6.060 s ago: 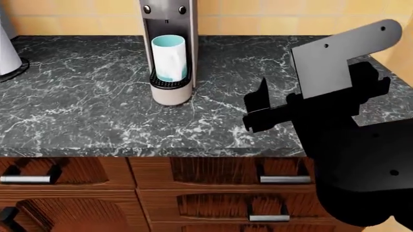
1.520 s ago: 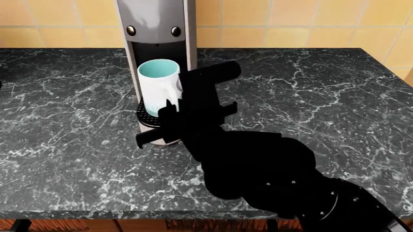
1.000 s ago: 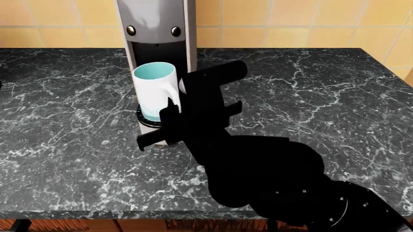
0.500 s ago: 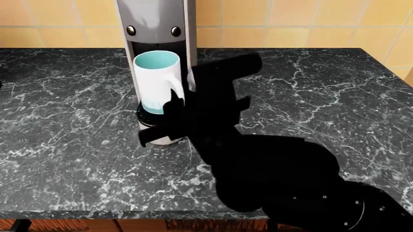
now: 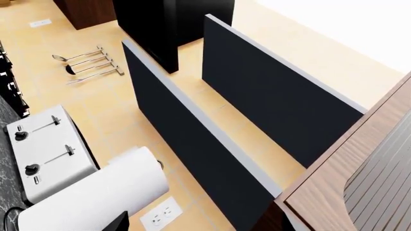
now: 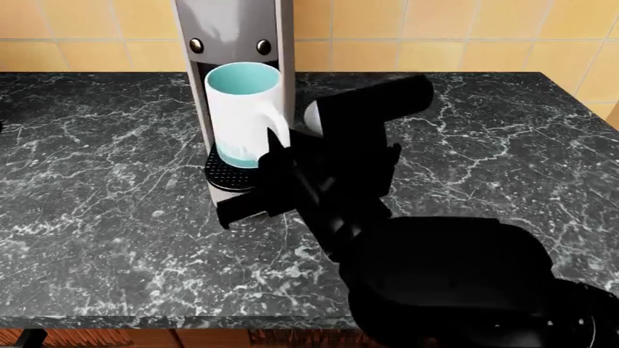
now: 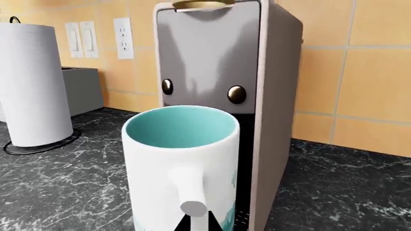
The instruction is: Pick the mug from under the coffee machine dispenser and place it on the counter.
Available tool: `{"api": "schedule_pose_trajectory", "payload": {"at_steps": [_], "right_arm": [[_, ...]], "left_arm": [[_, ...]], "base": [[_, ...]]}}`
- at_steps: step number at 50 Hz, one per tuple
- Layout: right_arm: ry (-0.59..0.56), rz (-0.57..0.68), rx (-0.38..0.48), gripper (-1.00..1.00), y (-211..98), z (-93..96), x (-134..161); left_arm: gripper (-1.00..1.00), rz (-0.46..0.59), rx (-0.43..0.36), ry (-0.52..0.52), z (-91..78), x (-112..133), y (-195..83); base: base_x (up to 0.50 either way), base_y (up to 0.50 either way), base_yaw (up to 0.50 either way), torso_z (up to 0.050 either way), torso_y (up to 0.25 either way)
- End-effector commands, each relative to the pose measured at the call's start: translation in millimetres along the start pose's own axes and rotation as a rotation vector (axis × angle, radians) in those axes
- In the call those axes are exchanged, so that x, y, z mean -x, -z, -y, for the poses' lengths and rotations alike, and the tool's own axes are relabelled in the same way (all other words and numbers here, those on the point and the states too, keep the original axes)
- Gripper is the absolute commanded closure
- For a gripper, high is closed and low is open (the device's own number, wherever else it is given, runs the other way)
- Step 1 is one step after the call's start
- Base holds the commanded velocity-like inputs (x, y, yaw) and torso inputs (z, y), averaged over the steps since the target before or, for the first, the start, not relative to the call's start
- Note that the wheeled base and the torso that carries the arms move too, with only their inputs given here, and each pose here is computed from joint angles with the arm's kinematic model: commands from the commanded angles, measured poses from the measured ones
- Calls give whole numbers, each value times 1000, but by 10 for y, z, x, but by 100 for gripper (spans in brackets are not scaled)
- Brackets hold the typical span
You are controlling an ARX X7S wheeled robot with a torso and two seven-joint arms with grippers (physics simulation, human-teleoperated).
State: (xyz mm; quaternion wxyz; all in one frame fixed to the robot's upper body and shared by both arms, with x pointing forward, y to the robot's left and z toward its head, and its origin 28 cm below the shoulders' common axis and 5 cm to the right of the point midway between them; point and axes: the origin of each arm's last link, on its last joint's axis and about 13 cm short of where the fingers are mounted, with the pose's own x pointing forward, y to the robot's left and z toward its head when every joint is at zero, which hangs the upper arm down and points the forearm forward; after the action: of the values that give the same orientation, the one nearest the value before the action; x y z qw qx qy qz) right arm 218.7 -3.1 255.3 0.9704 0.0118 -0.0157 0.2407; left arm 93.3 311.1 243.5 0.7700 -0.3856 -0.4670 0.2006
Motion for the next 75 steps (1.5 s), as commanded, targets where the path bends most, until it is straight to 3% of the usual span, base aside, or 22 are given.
{"api": "schedule_pose_trajectory", "payload": {"at_steps": [1,28,45,64,75], "right_arm": [[14,32,8,100,-46,32,135],[241,84,49,100,-278,446,550],[397,101,49,100,-221,735,587],[560,80,200,100,101,907,449],[595,74,250,100,161,945,398]], "left_arm": [[-100,2,0,0,-1,-1,-1],[-100,-5,-5,4,19,8,15],[-100,-7,-7,7,27,13,15],[-100,-3,-6,4,14,6,12],[-100,-3,-5,3,13,8,9]], "base": [[0,0,0,0,0],[0,0,0,0,0],[0,0,0,0,1],[0,0,0,0,0],[0,0,0,0,1]]}}
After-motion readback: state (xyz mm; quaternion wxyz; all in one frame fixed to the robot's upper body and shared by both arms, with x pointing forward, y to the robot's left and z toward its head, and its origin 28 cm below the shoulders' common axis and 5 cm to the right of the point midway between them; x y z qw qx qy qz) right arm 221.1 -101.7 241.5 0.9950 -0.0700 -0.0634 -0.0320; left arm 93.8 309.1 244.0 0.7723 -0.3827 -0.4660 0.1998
